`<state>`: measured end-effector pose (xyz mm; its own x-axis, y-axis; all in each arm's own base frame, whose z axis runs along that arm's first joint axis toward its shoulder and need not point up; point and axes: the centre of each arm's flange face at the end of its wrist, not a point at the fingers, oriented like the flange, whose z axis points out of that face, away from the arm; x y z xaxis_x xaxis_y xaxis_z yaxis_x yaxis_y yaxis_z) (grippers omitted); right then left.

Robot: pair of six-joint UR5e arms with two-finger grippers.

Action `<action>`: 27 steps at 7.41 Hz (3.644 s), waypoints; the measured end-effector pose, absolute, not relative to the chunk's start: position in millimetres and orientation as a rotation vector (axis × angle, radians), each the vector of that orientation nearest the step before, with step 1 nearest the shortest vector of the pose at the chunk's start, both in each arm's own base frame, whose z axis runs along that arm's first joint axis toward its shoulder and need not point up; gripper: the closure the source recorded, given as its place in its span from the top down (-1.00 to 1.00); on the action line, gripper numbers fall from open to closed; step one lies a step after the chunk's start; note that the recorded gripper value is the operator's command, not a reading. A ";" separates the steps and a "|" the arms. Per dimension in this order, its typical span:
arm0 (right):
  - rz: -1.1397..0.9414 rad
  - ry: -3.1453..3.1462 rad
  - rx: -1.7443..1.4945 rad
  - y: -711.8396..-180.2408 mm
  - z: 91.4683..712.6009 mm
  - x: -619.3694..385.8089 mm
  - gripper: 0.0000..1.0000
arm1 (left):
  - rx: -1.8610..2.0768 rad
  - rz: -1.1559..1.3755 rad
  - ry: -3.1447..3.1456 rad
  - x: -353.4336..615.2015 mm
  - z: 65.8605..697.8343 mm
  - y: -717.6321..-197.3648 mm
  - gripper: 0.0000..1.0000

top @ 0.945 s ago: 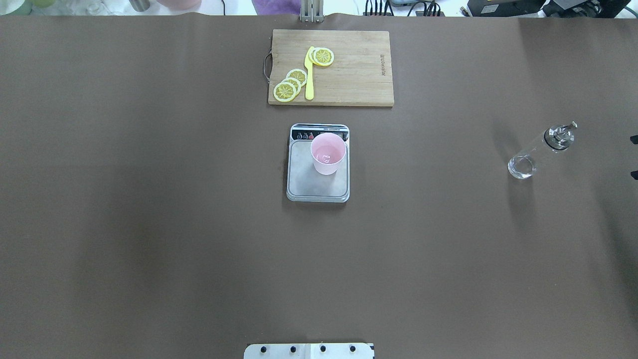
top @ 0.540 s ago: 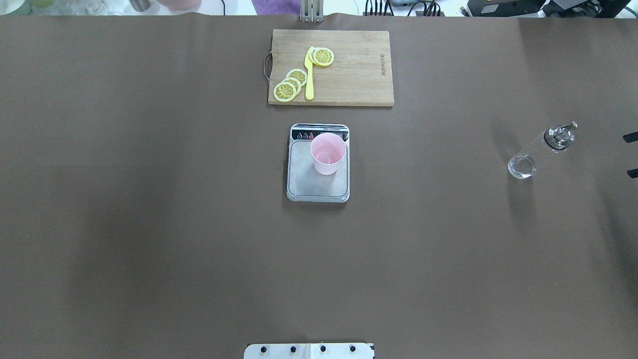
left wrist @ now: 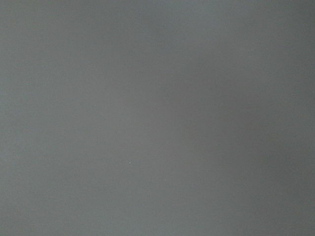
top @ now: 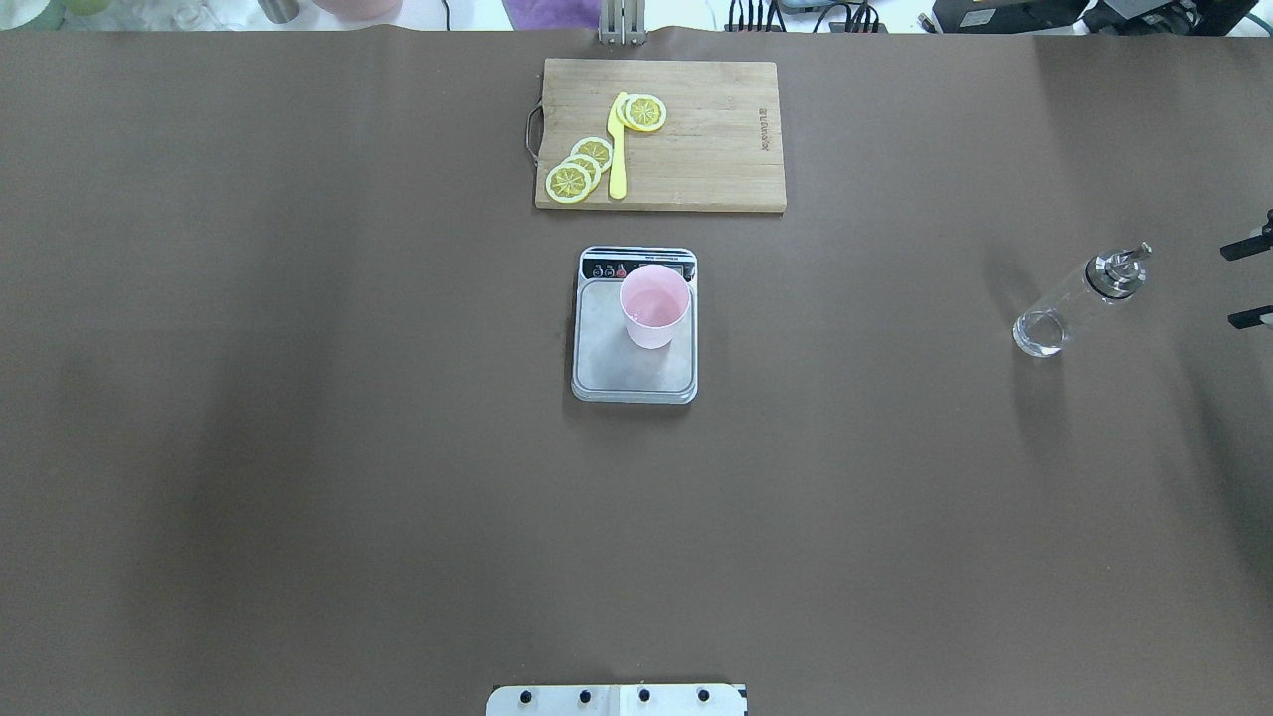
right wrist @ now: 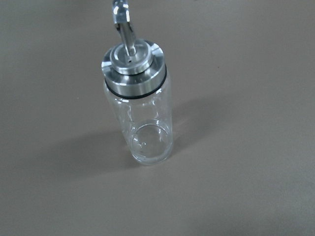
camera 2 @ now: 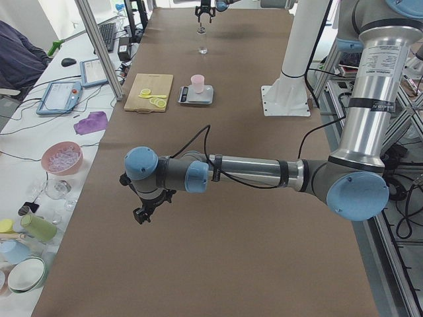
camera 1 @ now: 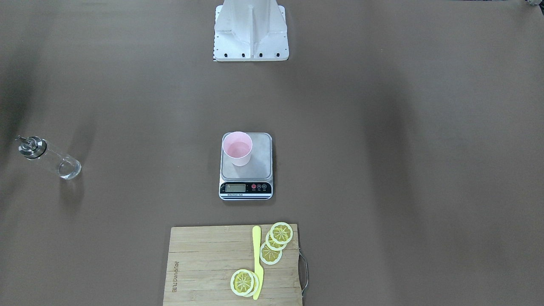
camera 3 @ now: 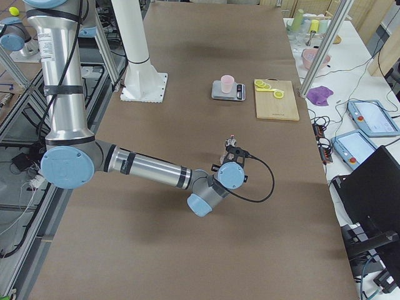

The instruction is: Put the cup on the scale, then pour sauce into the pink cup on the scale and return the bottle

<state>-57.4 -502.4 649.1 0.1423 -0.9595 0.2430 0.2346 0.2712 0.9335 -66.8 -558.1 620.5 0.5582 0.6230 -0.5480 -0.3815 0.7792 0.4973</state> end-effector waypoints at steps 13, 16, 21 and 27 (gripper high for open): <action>-0.950 -1.027 0.867 -493.4 623.7 -164.1 0.98 | 0.342 0.605 0.773 -66.6 620.3 -557.6 0.96; -0.945 -1.039 0.873 -493.7 618.7 -169.0 0.98 | 0.339 0.605 0.774 -66.4 621.5 -557.5 0.96; -0.948 -1.047 0.882 -498.0 610.1 -174.6 0.98 | 0.337 0.604 0.775 -65.8 622.2 -557.6 0.96; -0.960 -1.052 0.891 -501.3 603.1 -180.4 0.98 | 0.336 0.602 0.775 -65.8 622.6 -558.1 0.96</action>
<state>-180.4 -501.3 603.1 0.2031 -0.9364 0.2862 0.1996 0.3258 0.9241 -65.8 -558.1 622.6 0.5597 0.6187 -0.5513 -0.3810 0.7829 0.4918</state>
